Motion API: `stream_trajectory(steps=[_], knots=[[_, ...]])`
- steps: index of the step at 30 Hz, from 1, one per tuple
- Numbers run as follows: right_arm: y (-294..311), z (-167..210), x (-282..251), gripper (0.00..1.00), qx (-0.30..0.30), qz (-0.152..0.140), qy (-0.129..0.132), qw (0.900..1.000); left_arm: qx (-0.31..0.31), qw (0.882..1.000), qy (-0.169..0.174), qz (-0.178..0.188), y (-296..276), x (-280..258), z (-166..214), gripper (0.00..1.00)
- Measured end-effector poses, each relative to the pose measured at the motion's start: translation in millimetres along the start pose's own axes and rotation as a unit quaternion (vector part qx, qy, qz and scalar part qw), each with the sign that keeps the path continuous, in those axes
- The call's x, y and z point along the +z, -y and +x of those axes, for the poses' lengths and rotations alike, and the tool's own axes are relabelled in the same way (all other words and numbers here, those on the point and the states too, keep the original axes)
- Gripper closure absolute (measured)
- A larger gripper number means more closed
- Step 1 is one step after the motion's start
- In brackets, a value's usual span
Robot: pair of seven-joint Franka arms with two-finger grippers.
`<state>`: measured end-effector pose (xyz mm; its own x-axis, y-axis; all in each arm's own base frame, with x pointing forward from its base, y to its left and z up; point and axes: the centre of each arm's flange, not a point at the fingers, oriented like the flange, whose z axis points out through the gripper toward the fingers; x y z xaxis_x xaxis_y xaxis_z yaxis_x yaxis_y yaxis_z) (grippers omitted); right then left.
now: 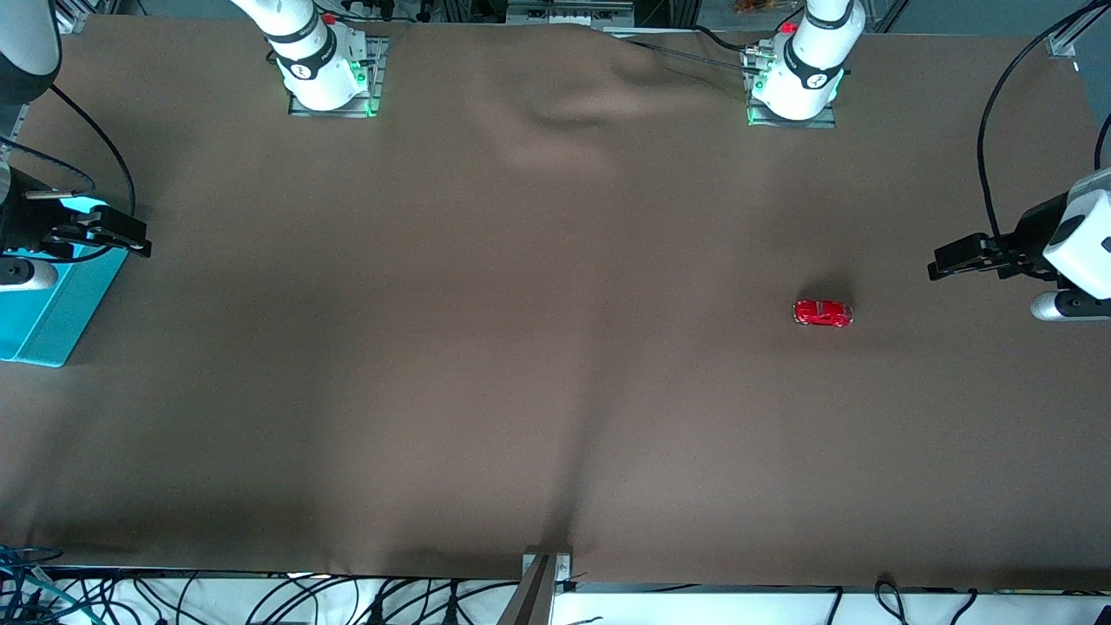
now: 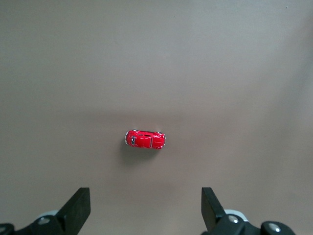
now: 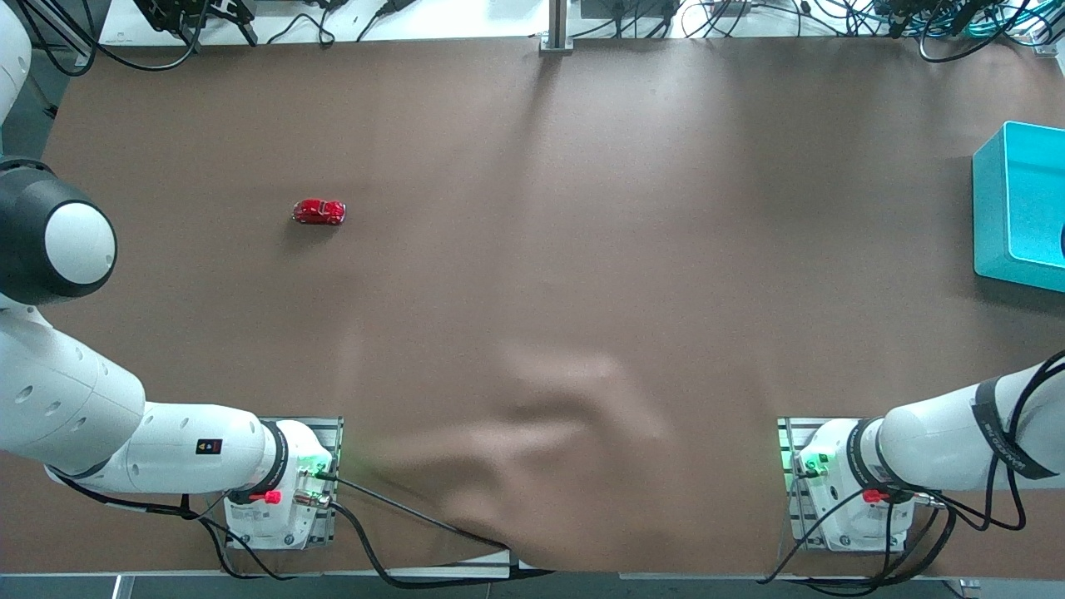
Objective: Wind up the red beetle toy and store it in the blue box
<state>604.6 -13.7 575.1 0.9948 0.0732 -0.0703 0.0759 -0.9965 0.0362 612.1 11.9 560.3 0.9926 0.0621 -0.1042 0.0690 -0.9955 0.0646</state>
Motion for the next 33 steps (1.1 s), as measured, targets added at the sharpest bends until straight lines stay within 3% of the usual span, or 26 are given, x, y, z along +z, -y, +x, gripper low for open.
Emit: stream_trajectory(steps=[33], knots=[[-0.4,-0.1,0.0,0.0,0.0,0.0,0.0,1.0,-0.001,1.0,0.014,0.0,0.2,2.3,-3.2,0.0]])
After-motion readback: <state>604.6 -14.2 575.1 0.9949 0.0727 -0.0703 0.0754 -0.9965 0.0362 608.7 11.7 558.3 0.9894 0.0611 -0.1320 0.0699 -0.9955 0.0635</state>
